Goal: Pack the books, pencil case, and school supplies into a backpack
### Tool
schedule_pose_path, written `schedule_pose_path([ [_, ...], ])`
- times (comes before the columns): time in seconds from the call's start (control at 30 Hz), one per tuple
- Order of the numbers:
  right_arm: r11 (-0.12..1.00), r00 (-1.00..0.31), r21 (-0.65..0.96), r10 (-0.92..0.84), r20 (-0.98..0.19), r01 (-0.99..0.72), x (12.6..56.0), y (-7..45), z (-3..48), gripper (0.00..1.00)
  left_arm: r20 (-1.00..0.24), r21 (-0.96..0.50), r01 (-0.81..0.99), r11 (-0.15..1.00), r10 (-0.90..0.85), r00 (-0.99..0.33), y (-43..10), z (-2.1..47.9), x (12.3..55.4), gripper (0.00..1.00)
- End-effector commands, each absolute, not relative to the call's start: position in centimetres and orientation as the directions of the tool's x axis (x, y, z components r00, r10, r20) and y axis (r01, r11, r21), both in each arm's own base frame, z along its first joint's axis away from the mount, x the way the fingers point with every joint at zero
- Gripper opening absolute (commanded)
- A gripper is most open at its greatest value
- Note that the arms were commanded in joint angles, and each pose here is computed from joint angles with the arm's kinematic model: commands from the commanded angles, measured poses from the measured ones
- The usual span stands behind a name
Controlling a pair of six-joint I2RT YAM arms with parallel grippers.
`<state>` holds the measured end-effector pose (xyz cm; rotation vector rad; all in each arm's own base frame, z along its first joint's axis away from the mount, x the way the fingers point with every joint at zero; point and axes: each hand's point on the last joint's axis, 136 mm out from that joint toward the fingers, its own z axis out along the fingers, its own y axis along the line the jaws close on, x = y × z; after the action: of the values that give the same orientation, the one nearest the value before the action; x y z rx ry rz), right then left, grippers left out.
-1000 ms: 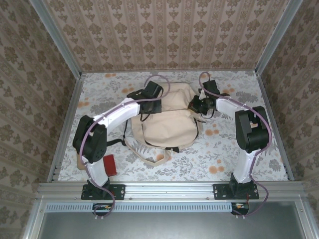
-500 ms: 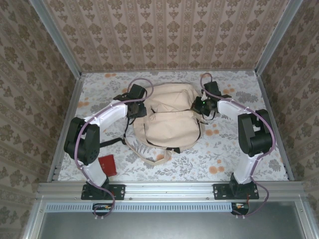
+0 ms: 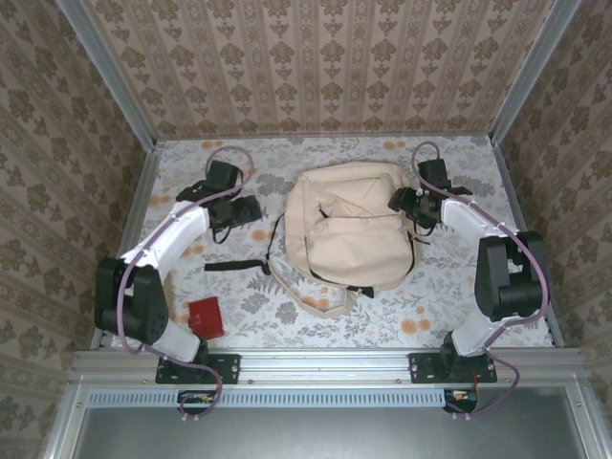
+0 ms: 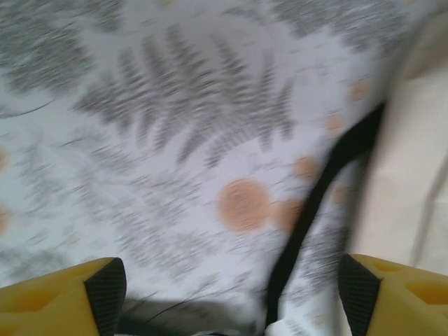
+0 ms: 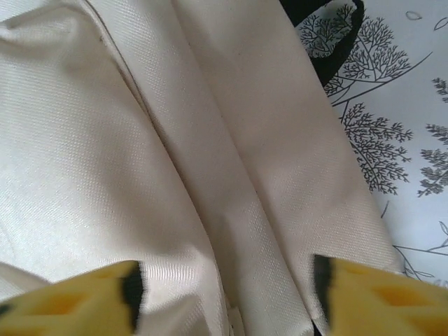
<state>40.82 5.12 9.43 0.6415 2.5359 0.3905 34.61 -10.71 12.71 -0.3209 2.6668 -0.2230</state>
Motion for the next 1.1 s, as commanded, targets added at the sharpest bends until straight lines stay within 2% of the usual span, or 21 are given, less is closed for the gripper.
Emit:
schedule_pose_path([
  [0.0, 0.871, -0.779, 0.399, 0.456, -0.431, 0.289, 40.0, 5.9, 12.2, 0.82, -0.321, -0.045, -0.335, 0.941, -0.331, -0.887, -5.3, 11.4, 29.6, 0.86],
  [0.07, 0.867, -0.78, 0.42, 0.45, -0.434, 0.267, 39.9, 6.3, 12.9, 0.85, -0.315, 0.017, -0.442, 0.897, -0.415, -0.854, -1.6, 11.0, 27.4, 0.9],
  [0.2, 0.861, -0.795, 0.456, 0.433, -0.426, 0.225, 39.6, 7.6, 13.6, 0.89, -0.313, 0.005, -0.638, 0.77, -0.605, -0.732, 3.8, 9.3, 24.0, 0.93],
  [0.23, 0.86, -0.798, 0.462, 0.429, -0.424, 0.217, 39.5, 8.0, 13.8, 0.89, -0.308, -0.007, -0.678, 0.735, -0.646, -0.698, 4.8, 8.8, 23.3, 1.0],
  [0.43, 0.858, -0.812, 0.482, 0.404, -0.422, 0.176, 39.4, 9.8, 14.6, 0.9, -0.316, 0.012, -0.8, 0.6, -0.757, -0.573, 8.6, 7.5, 20.5, 1.0],
  [0.63, 0.858, -0.822, 0.491, 0.385, -0.419, 0.152, 39.3, 11.4, 15.3, 0.9, -0.338, 0.1, -0.834, 0.542, -0.77, -0.541, 10.8, 7.4, 19.2, 1.0],
  [0.9, 0.861, -0.821, 0.49, 0.373, -0.432, 0.134, 39.0, 12.3, 16.2, 0.9, -0.258, -0.001, -0.86, 0.511, -0.831, -0.493, 11.6, 5.0, 20.0, 1.0],
  [1.07, 0.863, -0.819, 0.488, 0.369, -0.439, 0.128, 38.8, 12.4, 16.7, 0.9, -0.211, -0.038, -0.843, 0.536, -0.829, -0.517, 10.6, 3.8, 20.9, 1.0],
])
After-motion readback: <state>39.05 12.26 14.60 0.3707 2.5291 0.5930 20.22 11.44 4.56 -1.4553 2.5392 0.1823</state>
